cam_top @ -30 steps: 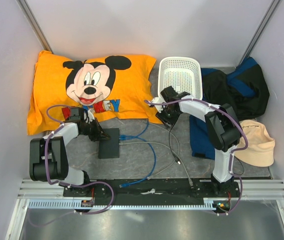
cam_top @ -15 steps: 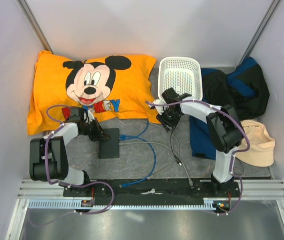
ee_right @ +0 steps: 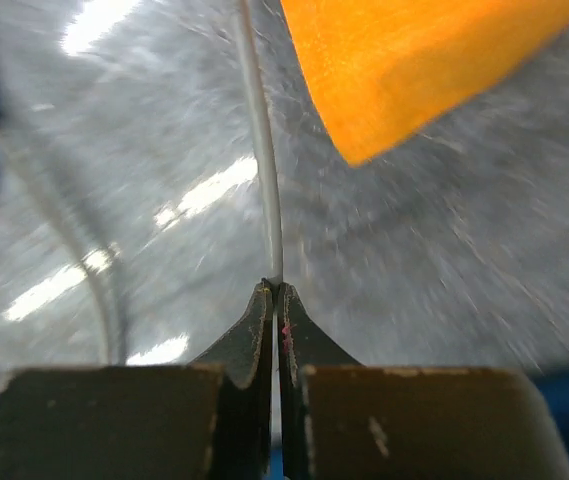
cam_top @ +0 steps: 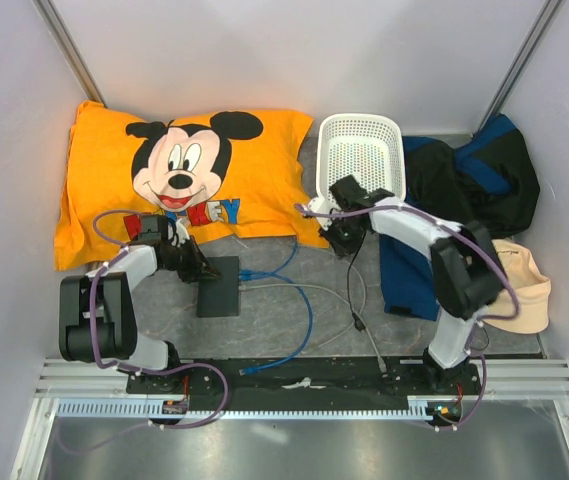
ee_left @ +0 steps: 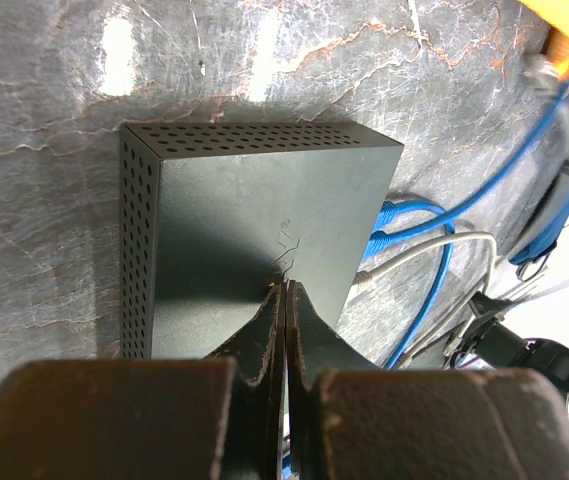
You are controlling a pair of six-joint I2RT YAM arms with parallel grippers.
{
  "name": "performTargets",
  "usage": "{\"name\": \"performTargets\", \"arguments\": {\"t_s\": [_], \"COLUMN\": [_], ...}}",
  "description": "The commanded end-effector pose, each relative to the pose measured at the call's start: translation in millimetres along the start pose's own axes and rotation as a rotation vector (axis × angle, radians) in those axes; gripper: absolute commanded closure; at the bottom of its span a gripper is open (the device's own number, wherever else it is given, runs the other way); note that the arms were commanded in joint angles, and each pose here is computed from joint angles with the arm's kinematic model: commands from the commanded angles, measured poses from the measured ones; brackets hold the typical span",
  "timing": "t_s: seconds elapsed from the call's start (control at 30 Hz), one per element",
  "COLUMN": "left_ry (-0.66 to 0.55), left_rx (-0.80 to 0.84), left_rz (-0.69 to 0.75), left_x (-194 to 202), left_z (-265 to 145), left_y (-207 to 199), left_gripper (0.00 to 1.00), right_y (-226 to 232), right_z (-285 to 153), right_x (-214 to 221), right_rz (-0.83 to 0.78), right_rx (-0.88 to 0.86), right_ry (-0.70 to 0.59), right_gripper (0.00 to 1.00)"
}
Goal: Pull the plug from the switch port
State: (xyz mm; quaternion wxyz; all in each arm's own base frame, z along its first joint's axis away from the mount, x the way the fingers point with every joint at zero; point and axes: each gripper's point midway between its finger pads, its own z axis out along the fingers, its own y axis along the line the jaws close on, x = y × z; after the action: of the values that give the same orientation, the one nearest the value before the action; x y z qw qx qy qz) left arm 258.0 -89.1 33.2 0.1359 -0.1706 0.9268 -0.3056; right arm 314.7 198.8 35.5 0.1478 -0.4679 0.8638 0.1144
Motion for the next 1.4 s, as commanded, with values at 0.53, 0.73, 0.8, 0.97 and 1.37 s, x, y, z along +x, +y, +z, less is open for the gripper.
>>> {"name": "performTargets", "arguments": {"t_s": [0.53,0.73,0.8,0.97,1.37], "left_ry": [0.03,0.025,0.023,0.019,0.016], "left_rx": [-0.188,-0.186,-0.187,-0.188,-0.194], "left_rz": [0.043,0.051,0.052,0.052,0.057], "left_x": [7.1,6.8,6.9,6.9,7.3], "left_z": [13.8,12.5,12.2,11.8,10.6], "left_y": [45.1,44.3,44.4,44.6,45.5], "left_gripper": [0.97,0.97,0.97,0.97,0.97], "right_y": [-97.8,-136.4,-137.3,-105.1,42.0], "right_z": [-165.3,-184.2,-199.9,-232.0,-107.8], "right_x": [123.1,161.3,133.9,22.2,-123.2], "right_rz": [0.383,0.556,0.5,0.316,0.098], "right_rx": [0.506,0.612,0.579,0.406,-0.421], "right_ry": [-0.098,-0.111,-0.217,-0.556,-0.499], "right_gripper": [1.0,1.0,0.8,0.41,0.3]}}
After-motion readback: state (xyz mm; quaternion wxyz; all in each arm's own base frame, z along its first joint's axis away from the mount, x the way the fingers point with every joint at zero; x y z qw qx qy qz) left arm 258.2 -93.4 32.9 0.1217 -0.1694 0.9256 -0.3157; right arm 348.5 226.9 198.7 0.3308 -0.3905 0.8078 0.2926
